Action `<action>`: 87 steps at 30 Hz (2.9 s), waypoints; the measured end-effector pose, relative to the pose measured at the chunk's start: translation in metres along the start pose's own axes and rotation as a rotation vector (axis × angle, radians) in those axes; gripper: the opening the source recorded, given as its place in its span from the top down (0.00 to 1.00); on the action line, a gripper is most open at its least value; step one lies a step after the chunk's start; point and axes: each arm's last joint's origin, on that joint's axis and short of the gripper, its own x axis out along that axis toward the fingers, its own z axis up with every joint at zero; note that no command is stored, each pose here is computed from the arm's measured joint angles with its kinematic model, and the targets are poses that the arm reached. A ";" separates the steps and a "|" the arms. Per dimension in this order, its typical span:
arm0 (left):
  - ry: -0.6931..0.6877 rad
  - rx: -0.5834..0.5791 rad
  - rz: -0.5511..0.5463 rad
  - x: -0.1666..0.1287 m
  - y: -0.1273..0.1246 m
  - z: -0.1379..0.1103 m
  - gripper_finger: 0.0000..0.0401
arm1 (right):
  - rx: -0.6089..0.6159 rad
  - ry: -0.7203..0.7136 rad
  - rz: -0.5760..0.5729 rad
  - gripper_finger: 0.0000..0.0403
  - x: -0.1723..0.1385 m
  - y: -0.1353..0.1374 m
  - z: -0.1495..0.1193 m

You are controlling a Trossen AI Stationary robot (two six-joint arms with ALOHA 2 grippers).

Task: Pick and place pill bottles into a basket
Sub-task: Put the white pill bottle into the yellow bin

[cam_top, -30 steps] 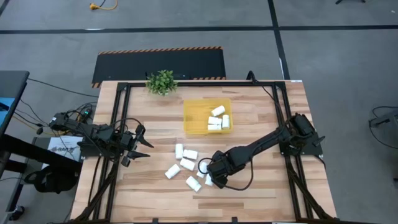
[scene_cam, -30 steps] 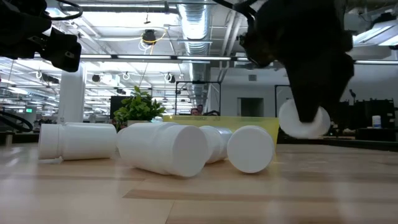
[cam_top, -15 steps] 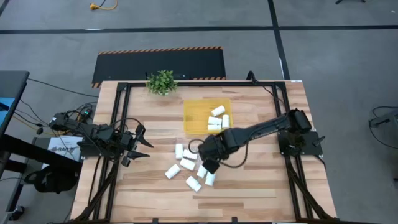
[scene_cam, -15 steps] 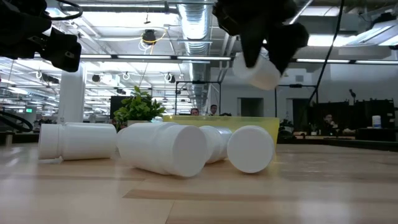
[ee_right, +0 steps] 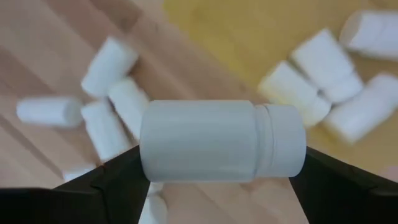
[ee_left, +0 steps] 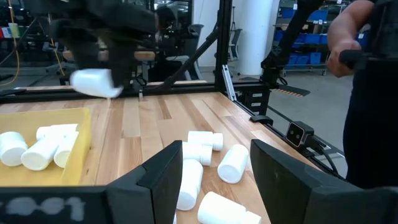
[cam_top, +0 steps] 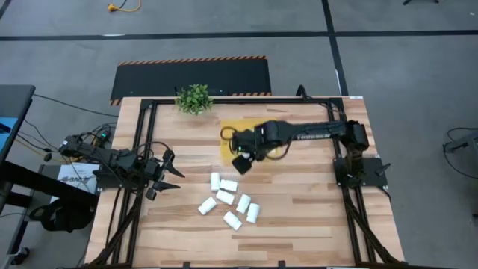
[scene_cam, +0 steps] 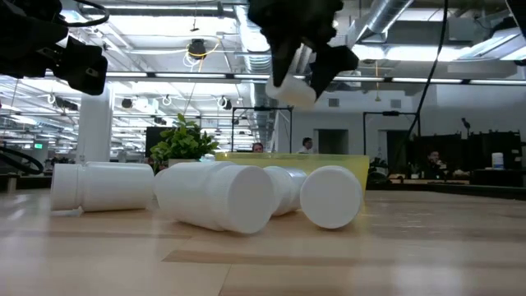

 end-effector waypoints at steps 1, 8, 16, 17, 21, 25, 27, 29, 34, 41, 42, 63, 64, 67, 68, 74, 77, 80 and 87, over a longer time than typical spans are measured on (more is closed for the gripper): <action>0.000 0.000 0.000 0.000 0.000 0.000 0.56 | 0.004 -0.010 0.005 0.19 -0.001 -0.004 0.005; 0.000 0.000 0.000 0.000 0.000 0.000 0.56 | 0.057 -0.070 0.026 0.16 -0.001 -0.027 0.034; 0.000 0.000 0.000 0.000 0.000 0.000 0.56 | 0.111 -0.046 -0.008 0.18 0.028 -0.039 0.057; 0.000 0.000 0.000 0.000 0.000 0.000 0.56 | 0.110 -0.038 -0.015 0.18 0.032 -0.039 0.059; 0.000 0.000 0.000 0.000 0.000 0.000 0.56 | 0.098 -0.025 -0.030 0.17 0.047 -0.036 0.070; 0.000 0.000 0.000 0.000 0.000 0.000 0.56 | 0.083 -0.002 -0.038 0.17 0.063 -0.033 0.082; 0.000 0.000 0.000 0.000 0.000 0.000 0.56 | 0.077 0.015 -0.038 0.17 0.071 -0.032 0.088; 0.000 0.000 0.000 0.000 0.000 0.000 0.56 | 0.076 0.049 -0.047 0.17 0.080 -0.033 0.091; 0.000 0.000 0.000 0.000 0.000 0.000 0.56 | 0.084 0.096 -0.052 0.17 0.094 -0.032 0.097; 0.000 0.000 0.000 0.000 0.000 0.000 0.56 | 0.119 0.113 -0.045 0.16 0.104 -0.031 0.098; 0.000 0.000 0.000 0.000 0.000 0.000 0.56 | 0.130 0.109 -0.043 0.16 0.103 -0.031 0.098; 0.000 0.000 0.000 0.000 0.000 0.000 0.56 | 0.561 0.128 -0.047 0.16 0.104 -0.031 0.098; 0.000 0.000 0.000 0.000 0.000 0.000 0.56 | 0.572 0.129 -0.049 0.16 0.105 -0.032 0.097; 0.000 0.000 0.000 0.000 0.000 0.000 0.56 | 0.595 0.141 -0.065 0.16 0.110 -0.031 0.092; 0.000 0.000 0.000 0.000 0.000 0.000 0.56 | 0.596 0.141 -0.066 0.16 0.113 -0.031 0.091; 0.000 0.000 0.000 0.000 0.000 0.000 0.56 | 0.584 0.129 -0.048 0.16 0.125 -0.031 0.088; 0.000 0.000 0.000 0.000 0.000 0.000 0.56 | 0.568 0.126 -0.045 0.16 0.126 -0.031 0.089; 0.000 0.000 0.000 0.000 0.000 0.000 0.56 | 0.567 0.122 -0.045 0.15 0.126 -0.031 0.089; 0.000 0.000 0.000 0.000 0.000 0.000 0.56 | 0.568 0.120 -0.041 0.11 0.126 -0.028 0.088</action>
